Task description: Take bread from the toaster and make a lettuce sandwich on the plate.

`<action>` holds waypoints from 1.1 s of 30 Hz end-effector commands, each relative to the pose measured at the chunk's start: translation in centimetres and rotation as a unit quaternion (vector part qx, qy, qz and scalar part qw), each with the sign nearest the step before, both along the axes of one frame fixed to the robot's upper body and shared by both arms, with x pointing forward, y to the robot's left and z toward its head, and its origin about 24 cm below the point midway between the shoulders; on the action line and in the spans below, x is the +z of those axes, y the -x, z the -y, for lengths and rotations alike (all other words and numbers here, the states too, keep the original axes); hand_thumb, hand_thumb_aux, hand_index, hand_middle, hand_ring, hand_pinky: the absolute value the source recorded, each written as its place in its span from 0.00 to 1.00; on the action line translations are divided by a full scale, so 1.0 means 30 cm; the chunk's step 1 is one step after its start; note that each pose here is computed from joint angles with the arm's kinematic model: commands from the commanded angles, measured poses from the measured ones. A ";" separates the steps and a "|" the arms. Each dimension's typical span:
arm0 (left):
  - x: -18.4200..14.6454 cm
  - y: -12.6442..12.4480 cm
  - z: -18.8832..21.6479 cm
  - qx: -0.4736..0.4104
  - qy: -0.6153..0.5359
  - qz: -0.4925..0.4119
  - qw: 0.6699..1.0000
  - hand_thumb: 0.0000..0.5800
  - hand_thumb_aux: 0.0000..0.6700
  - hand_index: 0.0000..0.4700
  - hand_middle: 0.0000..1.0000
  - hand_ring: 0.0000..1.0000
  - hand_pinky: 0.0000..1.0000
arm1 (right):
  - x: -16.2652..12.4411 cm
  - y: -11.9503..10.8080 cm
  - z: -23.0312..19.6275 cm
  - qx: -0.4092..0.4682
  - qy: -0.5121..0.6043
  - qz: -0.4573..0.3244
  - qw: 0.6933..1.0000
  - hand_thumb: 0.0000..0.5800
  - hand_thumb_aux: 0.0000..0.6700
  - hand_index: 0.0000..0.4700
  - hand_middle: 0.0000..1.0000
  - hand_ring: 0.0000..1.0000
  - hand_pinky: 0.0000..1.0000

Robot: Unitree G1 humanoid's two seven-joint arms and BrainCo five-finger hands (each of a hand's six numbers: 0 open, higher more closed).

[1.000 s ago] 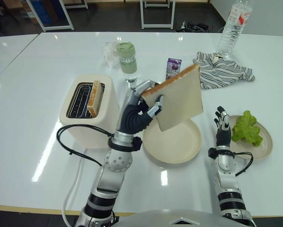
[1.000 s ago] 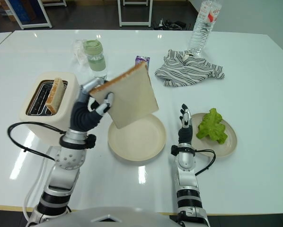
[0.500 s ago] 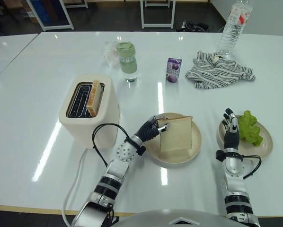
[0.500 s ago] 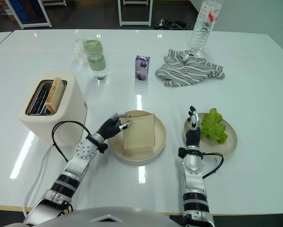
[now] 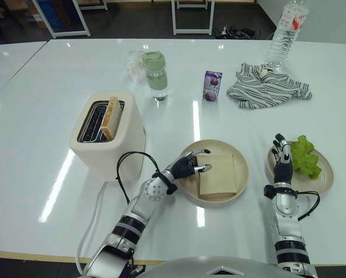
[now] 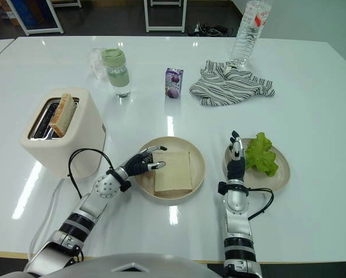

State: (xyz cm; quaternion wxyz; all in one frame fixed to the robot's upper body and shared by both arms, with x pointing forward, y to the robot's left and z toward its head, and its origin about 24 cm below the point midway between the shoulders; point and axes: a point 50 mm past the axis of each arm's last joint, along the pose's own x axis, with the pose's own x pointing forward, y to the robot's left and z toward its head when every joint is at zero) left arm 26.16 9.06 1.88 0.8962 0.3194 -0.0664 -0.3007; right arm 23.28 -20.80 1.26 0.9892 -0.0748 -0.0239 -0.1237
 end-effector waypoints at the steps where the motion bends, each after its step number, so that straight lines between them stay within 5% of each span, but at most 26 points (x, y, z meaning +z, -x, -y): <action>1: 0.075 0.000 0.041 0.002 -0.048 0.101 0.994 0.00 0.00 0.00 0.00 0.00 0.00 | -0.005 0.006 -0.003 -0.002 -0.002 -0.007 1.000 0.00 0.00 0.00 0.00 0.00 0.00; 10: 0.281 0.056 0.057 0.084 -0.037 0.347 0.933 0.00 0.00 0.00 0.00 0.00 0.00 | -0.005 0.002 -0.008 0.000 -0.003 -0.007 1.000 0.00 0.00 0.00 0.00 0.00 0.00; 14: 0.333 0.090 0.052 0.103 -0.005 0.386 0.917 0.00 0.00 0.00 0.00 0.00 0.00 | -0.006 0.000 -0.010 0.000 -0.004 -0.007 1.000 0.00 0.00 0.00 0.00 0.00 0.00; 21: 0.284 0.108 0.058 0.104 0.126 0.253 0.953 0.00 0.00 0.00 0.00 0.00 0.00 | 0.017 0.002 -0.012 0.005 0.014 0.012 1.000 0.00 0.00 0.00 0.00 0.00 0.00; 27: 0.183 0.128 0.074 0.102 0.195 0.139 0.965 0.00 0.00 0.00 0.00 0.00 0.00 | 0.190 0.033 0.029 0.026 0.094 0.119 0.988 0.00 0.00 0.00 0.00 0.00 0.00; 30: 0.159 0.136 0.078 0.111 0.249 0.095 0.957 0.00 0.00 0.00 0.00 0.00 0.00 | 0.295 0.052 0.140 -0.027 0.237 0.145 0.960 0.00 0.00 0.00 0.00 0.00 0.00; 33: 0.137 0.135 0.059 0.144 0.300 0.058 0.941 0.00 0.00 0.00 0.00 0.00 0.00 | 0.343 0.050 0.259 -0.087 0.415 0.110 0.899 0.00 0.00 0.00 0.00 0.00 0.00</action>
